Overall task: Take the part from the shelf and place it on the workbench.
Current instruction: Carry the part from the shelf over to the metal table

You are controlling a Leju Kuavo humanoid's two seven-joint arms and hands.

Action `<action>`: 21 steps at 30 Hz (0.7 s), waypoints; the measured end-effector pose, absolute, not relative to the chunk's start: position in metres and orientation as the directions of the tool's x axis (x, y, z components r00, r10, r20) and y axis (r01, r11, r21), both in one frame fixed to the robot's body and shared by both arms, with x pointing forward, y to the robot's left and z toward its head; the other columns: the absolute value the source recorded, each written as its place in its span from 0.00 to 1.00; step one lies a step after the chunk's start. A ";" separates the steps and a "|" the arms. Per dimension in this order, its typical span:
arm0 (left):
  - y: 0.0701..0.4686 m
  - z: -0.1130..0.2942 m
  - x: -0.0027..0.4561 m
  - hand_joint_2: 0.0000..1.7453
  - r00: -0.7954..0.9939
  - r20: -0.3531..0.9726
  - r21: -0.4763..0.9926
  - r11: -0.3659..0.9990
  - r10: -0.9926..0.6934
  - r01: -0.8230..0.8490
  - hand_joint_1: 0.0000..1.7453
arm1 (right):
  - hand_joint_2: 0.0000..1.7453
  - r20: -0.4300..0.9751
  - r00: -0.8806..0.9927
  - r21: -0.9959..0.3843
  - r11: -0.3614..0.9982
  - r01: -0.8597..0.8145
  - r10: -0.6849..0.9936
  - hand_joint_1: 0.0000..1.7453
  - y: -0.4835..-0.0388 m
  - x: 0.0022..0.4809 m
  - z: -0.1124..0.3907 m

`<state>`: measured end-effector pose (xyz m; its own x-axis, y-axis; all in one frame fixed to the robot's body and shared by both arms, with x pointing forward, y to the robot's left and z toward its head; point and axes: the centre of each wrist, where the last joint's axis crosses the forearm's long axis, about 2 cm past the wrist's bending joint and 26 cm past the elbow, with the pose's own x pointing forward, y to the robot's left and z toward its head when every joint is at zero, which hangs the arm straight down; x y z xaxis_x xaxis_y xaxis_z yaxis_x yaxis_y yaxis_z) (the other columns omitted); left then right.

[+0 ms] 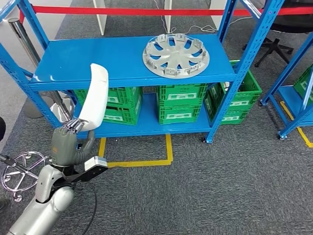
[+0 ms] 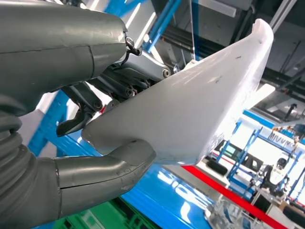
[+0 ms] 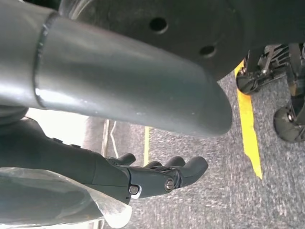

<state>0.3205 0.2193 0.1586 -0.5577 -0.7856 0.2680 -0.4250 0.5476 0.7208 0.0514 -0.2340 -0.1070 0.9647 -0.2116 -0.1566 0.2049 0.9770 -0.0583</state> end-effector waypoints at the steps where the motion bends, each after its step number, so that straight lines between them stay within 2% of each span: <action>1: 0.219 0.159 0.321 1.00 -0.558 0.268 0.720 0.548 -0.785 -0.425 1.00 | 0.00 -0.158 0.964 -0.059 0.976 0.208 -0.215 0.00 -0.234 0.051 -0.107; 21: 0.213 0.160 0.322 1.00 -0.569 0.272 0.731 0.551 -0.776 -0.402 1.00 | 0.00 -0.138 0.965 -0.076 0.974 0.215 -0.224 0.00 -0.236 0.051 -0.107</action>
